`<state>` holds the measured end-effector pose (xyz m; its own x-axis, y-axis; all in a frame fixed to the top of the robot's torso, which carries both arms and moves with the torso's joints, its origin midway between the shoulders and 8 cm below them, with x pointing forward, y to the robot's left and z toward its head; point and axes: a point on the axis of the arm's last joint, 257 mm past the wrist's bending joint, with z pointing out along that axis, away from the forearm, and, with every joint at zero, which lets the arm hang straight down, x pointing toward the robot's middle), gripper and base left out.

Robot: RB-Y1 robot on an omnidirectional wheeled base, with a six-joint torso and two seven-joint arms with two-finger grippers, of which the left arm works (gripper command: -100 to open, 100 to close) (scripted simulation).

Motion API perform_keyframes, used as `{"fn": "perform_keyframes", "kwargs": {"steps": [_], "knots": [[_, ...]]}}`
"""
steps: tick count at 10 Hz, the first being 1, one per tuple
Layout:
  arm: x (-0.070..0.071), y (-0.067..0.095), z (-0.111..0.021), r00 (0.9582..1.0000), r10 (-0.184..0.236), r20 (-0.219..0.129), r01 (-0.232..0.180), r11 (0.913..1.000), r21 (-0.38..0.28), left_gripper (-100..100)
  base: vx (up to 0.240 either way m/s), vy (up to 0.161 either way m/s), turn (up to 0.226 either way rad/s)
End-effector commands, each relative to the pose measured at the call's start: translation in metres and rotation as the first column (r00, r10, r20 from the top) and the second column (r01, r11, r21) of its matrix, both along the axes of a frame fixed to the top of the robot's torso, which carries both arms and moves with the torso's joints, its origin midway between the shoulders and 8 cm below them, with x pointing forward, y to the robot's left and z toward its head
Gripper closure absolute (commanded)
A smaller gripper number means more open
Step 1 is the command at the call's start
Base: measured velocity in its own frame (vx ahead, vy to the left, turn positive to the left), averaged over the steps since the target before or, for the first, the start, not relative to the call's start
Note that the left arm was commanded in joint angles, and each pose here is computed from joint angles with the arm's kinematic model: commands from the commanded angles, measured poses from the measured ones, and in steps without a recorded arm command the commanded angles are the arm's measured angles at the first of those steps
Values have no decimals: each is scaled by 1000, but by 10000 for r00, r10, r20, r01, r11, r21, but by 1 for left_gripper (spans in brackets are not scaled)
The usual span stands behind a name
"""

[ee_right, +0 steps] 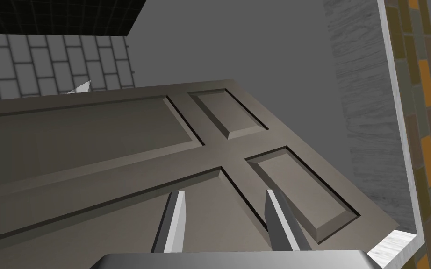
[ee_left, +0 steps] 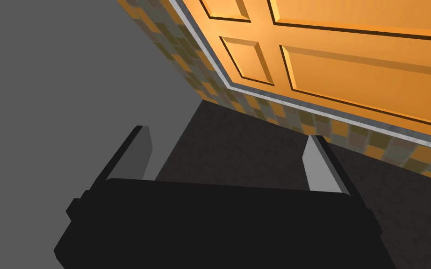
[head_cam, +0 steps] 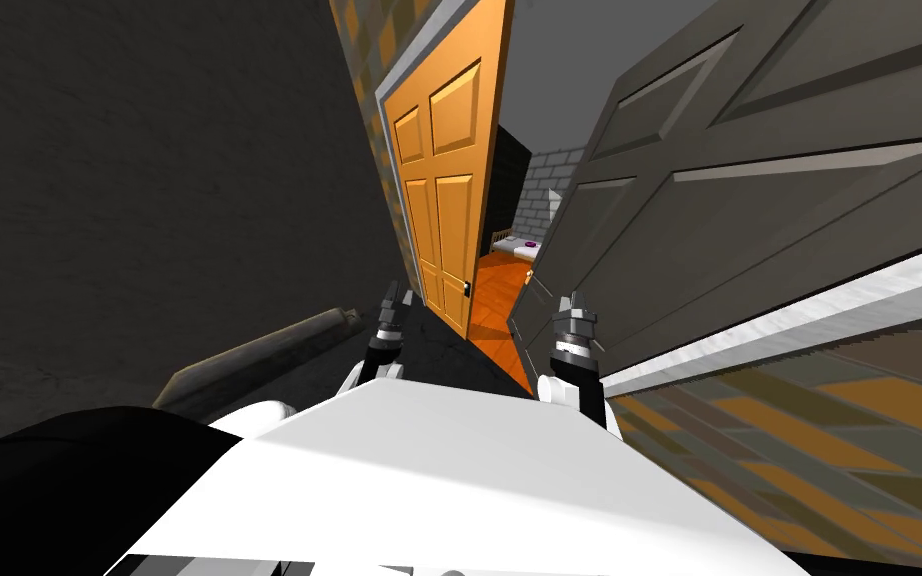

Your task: Push the door open

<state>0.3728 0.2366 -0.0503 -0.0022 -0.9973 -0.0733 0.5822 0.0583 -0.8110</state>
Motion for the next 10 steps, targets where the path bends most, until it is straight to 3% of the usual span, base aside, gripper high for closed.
{"fn": "perform_keyframes", "kwargs": {"steps": [1,5,9,10], "knots": [[6,-4,-16,9995,-122,-276,122,9999,-22,-100,107,39,-89],[19,-17,-56,9942,-460,-971,452,9989,-98,-100,100,44,-88],[30,-32,-101,9809,-814,-1765,795,9967,-180,-100,92,47,-102],[30,-32,-101,9809,-814,-1765,795,9967,-180,-100,61,33,-29]]}}
